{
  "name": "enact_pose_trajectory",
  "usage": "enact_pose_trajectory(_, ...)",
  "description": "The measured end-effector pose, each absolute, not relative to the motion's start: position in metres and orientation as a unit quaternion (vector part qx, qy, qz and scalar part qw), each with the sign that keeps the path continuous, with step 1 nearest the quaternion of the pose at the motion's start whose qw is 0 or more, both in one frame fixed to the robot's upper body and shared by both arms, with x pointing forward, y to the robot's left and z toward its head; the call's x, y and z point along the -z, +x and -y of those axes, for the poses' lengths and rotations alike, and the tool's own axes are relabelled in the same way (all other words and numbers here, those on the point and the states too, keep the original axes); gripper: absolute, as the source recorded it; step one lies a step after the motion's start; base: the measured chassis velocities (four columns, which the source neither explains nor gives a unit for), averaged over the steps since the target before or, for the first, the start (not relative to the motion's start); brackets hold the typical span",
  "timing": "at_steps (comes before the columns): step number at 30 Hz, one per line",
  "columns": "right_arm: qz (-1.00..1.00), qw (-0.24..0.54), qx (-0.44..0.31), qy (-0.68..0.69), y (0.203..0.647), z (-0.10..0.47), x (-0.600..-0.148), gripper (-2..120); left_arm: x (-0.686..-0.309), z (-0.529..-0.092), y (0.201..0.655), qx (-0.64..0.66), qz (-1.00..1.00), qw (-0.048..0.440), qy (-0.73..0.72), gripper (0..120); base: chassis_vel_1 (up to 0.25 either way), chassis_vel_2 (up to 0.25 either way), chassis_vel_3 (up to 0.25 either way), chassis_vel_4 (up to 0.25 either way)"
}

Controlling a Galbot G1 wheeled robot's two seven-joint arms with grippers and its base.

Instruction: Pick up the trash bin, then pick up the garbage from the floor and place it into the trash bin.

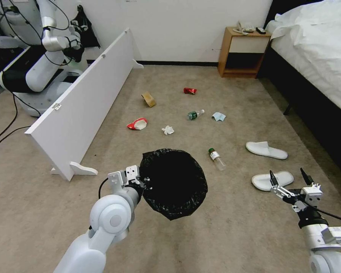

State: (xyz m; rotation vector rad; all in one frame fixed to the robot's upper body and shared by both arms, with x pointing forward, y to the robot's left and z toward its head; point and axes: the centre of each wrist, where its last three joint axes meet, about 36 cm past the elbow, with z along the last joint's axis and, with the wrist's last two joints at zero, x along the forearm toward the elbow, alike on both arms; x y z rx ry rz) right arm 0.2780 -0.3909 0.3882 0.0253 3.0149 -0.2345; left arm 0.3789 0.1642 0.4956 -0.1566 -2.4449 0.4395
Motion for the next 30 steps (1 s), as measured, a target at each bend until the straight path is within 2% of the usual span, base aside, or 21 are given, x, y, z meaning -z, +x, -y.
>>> enact_pose_trajectory(20,-0.995,0.059,0.077,-0.008,0.2788,0.3934,-0.3895,100,-0.4934,-0.1640,0.3766,-0.167,0.930,0.321,-0.057,0,0.000,0.000,0.000,0.000)
enact_pose_trajectory(25,-0.995,0.057,0.077,-0.008,0.2775,0.3941,-0.3899,100,-0.4946,-0.1645,0.3768,-0.166,0.931,0.319,-0.058,0,-0.103,0.065,0.072,-0.041)
enact_pose_trajectory(30,-0.995,0.058,0.075,-0.007,0.2777,0.3935,-0.3915,100,-0.4965,-0.1653,0.3766,-0.164,0.932,0.317,-0.059,0,-0.250,0.117,0.248,-0.115)
